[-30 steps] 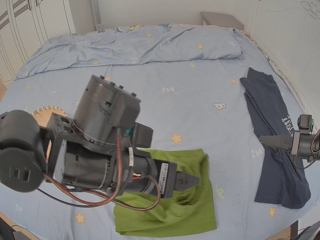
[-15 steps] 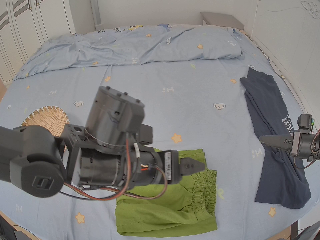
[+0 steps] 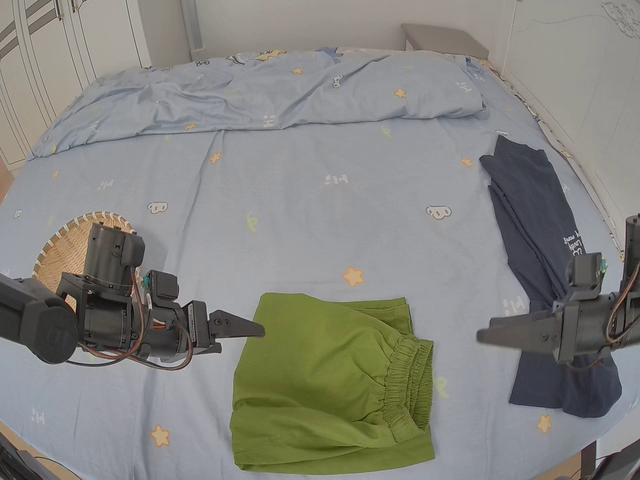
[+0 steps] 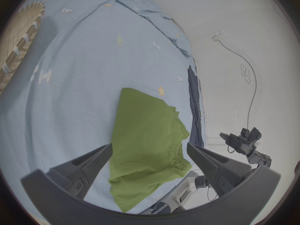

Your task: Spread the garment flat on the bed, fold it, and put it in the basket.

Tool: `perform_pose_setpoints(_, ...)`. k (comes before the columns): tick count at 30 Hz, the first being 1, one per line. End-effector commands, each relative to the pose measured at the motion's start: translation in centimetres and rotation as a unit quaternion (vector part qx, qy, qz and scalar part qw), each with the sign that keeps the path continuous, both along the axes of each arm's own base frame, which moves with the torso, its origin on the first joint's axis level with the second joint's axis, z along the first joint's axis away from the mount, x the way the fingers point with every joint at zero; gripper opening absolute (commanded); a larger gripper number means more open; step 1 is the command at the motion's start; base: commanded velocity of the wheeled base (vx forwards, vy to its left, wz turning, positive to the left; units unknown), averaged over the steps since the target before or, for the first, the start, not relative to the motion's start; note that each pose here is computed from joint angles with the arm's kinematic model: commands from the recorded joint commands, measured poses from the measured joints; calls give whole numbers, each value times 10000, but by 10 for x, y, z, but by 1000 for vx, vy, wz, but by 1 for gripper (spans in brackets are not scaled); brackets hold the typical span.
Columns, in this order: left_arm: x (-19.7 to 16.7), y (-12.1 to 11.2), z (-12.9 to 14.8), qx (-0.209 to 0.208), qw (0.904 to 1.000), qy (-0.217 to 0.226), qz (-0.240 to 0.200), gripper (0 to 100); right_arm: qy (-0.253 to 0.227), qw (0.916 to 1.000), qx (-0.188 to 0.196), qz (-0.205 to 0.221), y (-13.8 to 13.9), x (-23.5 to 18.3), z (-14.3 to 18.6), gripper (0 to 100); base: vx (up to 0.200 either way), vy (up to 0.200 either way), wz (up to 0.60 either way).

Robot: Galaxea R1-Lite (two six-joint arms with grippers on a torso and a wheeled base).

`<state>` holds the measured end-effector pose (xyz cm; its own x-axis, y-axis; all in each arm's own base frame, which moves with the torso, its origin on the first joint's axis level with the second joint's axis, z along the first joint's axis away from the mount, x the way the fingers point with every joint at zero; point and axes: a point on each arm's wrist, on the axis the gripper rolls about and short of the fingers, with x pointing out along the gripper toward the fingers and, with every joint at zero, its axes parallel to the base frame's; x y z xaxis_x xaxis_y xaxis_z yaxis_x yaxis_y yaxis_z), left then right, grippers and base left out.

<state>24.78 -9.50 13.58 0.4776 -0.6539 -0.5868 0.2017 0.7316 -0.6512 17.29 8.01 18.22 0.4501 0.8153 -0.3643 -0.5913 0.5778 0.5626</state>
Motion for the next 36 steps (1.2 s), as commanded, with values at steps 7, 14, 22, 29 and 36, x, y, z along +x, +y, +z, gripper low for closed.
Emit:
perform_pose_setpoints(7, 3, 30, -72, 1, 9983, 576, -25, 100, 968, 9815, -920, 1371, 93, 7, -56, 100, 0, 0, 0)
perform_pose_setpoints(14, 6, 20, -77, 8, 9976, 661, -185, 100, 1161, 9733, -1248, 1538, 115, 28, -92, 100, 0, 0, 0)
perform_pose_setpoints(22, 9, 16, -75, -59, 9989, 415, -228, 100, 1384, 9673, -1393, 1603, 125, 34, -115, 100, 0, 0, 0)
perform_pose_setpoints(29, 9, 15, -74, -86, 9990, 376, -226, 100, 1629, 9618, -1556, 1557, 121, 34, -130, 100, 0, 0, 0)
perform_pose_setpoints(36, 14, 8, -77, -90, 9987, 383, -334, 100, 2003, 9517, -1789, 1489, 100, 17, -146, 100, 0, 0, 0)
